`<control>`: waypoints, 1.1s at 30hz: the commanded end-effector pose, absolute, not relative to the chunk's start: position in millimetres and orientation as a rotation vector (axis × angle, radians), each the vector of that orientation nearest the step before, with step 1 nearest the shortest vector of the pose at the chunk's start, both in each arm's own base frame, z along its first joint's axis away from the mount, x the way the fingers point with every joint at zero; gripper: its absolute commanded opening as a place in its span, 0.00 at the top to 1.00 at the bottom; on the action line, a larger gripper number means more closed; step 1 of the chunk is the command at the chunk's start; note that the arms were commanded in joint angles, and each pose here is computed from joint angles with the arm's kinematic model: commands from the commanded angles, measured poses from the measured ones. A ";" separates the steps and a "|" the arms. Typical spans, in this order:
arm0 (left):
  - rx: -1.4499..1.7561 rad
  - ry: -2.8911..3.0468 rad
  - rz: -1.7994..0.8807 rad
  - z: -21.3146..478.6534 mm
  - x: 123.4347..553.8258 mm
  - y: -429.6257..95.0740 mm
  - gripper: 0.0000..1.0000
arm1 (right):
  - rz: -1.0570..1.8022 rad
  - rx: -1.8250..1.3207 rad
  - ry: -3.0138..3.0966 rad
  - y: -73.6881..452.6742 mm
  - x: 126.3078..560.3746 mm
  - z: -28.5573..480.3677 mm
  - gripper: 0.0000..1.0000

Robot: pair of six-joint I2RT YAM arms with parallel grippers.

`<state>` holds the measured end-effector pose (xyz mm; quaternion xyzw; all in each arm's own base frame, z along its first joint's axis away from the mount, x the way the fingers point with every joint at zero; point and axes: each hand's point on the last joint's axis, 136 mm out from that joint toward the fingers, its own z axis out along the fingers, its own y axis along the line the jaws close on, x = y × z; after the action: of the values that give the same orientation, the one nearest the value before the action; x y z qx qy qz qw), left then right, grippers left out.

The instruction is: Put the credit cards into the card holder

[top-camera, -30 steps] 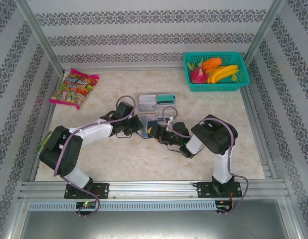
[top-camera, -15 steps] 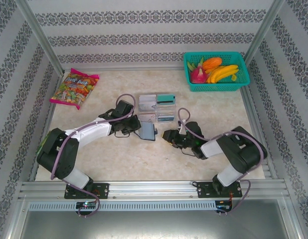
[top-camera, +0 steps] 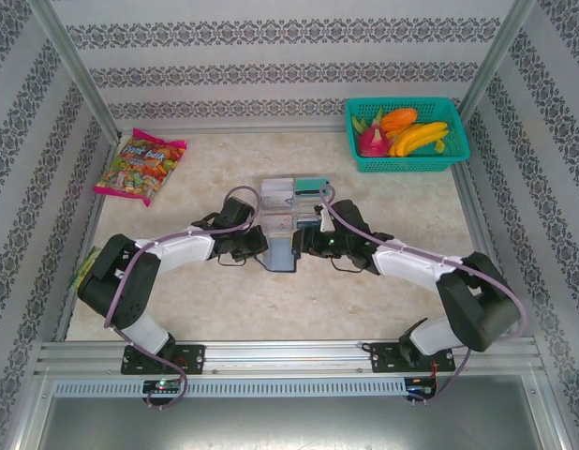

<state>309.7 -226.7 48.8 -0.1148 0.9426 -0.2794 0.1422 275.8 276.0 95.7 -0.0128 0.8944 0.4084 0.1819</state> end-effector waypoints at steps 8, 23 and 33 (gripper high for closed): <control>-0.077 2.692 -0.987 64.2 303.8 -256.7 0.92 | 1.208 -0.191 2.595 316.4 277.9 81.5 0.60; 0.024 2.750 -0.892 44.0 297.5 -244.6 0.69 | 1.116 -0.058 2.613 266.2 301.7 79.5 0.60; 0.072 2.769 -0.828 45.1 298.7 -236.4 0.51 | 1.049 -0.227 2.668 302.5 290.4 74.2 0.60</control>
<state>297.0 -242.0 42.3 0.0130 0.9459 -0.2994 0.1243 294.2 303.9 95.3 -0.0773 0.9069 0.3859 0.1507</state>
